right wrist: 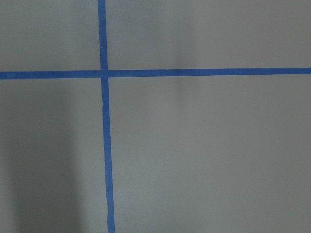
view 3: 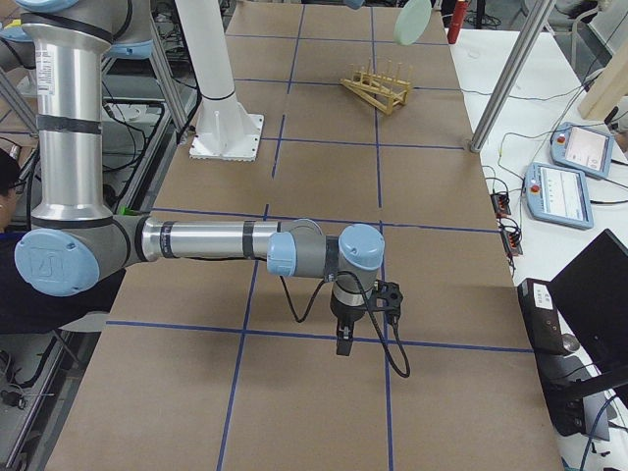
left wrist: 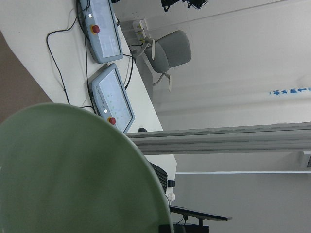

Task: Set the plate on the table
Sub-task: 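Carry the plate with the left gripper toward the robot and lower it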

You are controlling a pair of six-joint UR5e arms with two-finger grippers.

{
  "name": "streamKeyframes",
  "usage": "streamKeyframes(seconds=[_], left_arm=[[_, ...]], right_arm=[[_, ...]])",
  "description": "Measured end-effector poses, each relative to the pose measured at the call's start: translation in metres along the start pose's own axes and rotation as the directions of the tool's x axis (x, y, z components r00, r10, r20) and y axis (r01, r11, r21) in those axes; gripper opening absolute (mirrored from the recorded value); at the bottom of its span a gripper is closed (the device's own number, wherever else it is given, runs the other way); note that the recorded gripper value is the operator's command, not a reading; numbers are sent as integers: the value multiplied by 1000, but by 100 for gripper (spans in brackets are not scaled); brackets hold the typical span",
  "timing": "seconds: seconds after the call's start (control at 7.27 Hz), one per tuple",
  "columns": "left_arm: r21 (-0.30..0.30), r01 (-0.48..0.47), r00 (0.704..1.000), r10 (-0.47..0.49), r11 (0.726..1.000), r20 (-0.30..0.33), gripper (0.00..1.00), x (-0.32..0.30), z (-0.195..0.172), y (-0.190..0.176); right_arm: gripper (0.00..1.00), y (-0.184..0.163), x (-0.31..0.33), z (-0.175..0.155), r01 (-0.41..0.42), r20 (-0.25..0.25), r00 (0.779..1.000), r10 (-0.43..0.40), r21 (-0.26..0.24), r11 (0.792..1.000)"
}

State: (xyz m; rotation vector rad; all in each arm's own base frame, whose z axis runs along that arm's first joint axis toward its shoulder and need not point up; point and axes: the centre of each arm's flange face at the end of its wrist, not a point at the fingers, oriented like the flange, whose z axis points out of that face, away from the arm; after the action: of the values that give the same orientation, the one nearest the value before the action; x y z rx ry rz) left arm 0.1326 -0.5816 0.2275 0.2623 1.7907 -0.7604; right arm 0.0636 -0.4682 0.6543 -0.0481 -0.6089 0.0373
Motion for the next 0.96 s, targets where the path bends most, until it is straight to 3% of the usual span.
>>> streamKeyframes(seconds=[0.41, 0.69, 0.96], left_arm=[[-70, -145, 965, 156, 987, 209, 0, 54, -18, 56], [-189, -178, 920, 231, 966, 316, 0, 45, 11, 122], [-264, -202, 848, 303, 943, 435, 0, 21, 67, 199]], right_arm=[[100, 0, 0, 0, 0, 0, 1000, 0, 0, 1000], [100, 0, 0, 0, -1, 0, 1000, 1, 0, 1000], [100, 0, 0, 0, 0, 0, 1000, 0, 0, 1000]])
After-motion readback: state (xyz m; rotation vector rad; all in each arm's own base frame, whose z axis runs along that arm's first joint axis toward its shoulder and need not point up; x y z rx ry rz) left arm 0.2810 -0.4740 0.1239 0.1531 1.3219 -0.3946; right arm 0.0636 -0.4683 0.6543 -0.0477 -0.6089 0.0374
